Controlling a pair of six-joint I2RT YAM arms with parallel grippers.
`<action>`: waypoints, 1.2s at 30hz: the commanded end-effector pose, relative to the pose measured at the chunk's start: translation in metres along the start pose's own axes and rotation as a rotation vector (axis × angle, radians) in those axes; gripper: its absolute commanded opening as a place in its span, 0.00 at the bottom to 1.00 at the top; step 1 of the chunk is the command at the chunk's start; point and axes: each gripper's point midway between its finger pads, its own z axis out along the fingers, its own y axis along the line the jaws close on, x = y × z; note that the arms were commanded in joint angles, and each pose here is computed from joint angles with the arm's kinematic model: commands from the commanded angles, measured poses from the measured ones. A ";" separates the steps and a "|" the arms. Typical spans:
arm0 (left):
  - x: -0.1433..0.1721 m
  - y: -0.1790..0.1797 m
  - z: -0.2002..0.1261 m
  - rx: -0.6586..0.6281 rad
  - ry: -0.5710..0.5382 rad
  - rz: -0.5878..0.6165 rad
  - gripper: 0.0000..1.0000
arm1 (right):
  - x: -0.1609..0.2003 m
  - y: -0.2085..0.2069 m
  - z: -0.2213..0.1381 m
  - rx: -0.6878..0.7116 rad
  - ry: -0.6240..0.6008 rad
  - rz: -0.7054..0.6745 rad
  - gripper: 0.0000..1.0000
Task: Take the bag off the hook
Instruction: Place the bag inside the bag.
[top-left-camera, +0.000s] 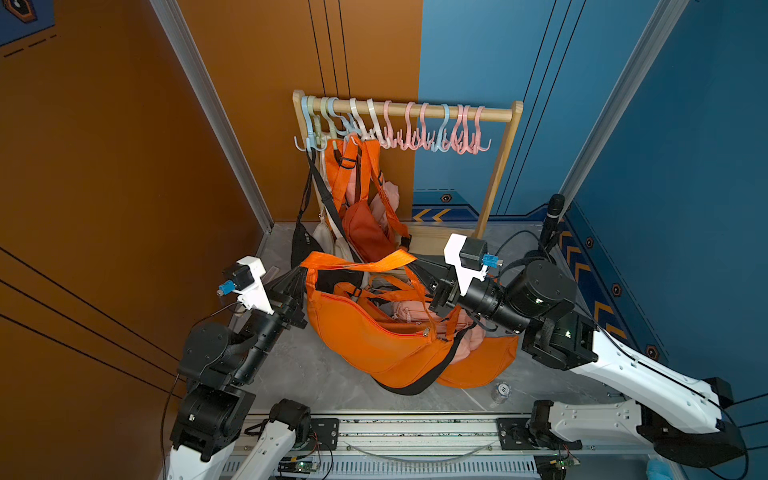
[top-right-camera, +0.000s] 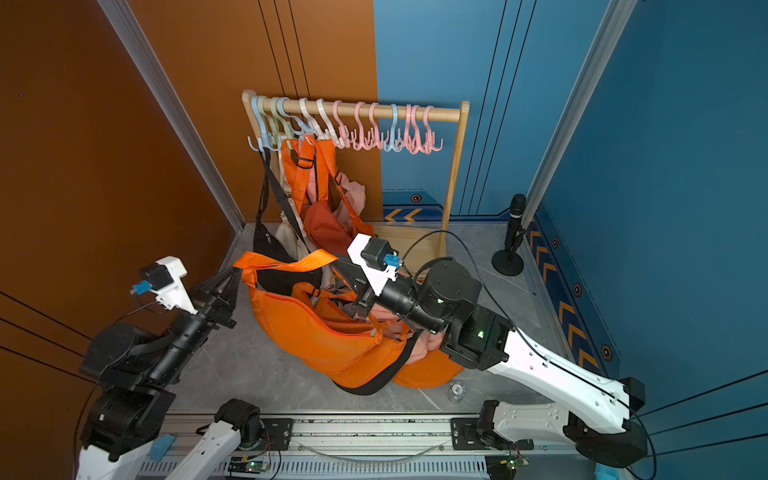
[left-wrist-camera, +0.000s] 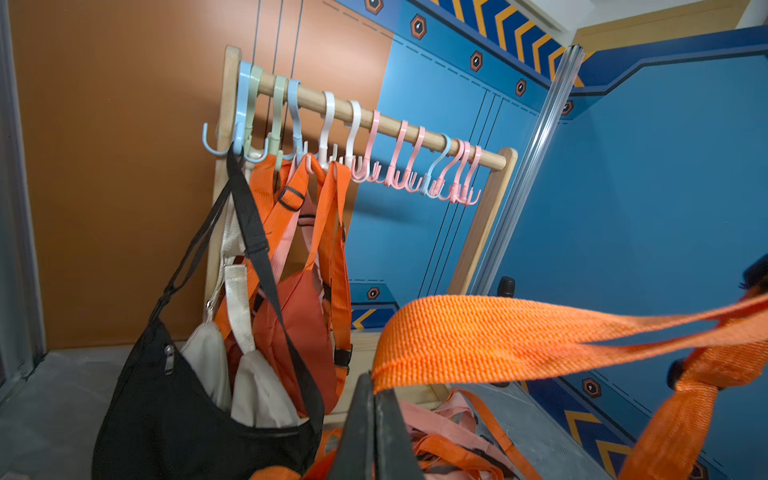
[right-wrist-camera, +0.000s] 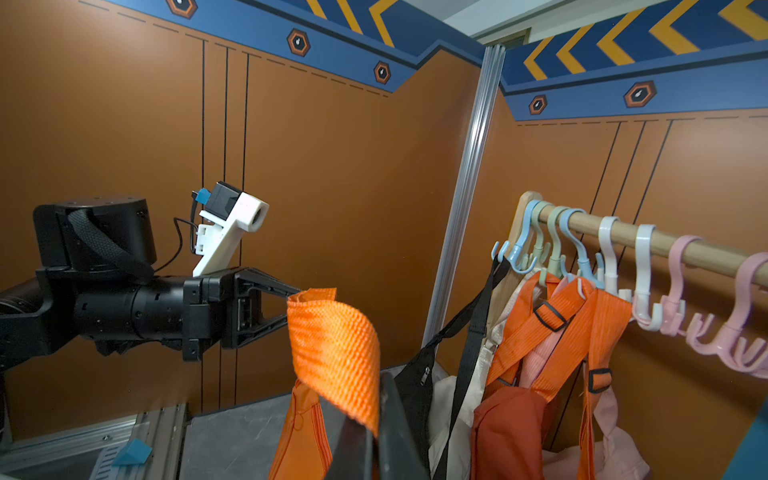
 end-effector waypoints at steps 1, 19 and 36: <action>0.030 0.024 -0.004 -0.114 0.079 0.024 0.00 | 0.015 -0.005 0.003 0.046 0.030 0.004 0.00; 0.123 0.051 0.073 -0.151 0.241 -0.104 0.00 | 0.137 -0.080 0.032 0.233 0.213 0.145 0.00; 0.207 0.058 0.115 -0.166 0.424 -0.188 0.00 | 0.235 -0.156 -0.008 0.497 0.349 0.214 0.00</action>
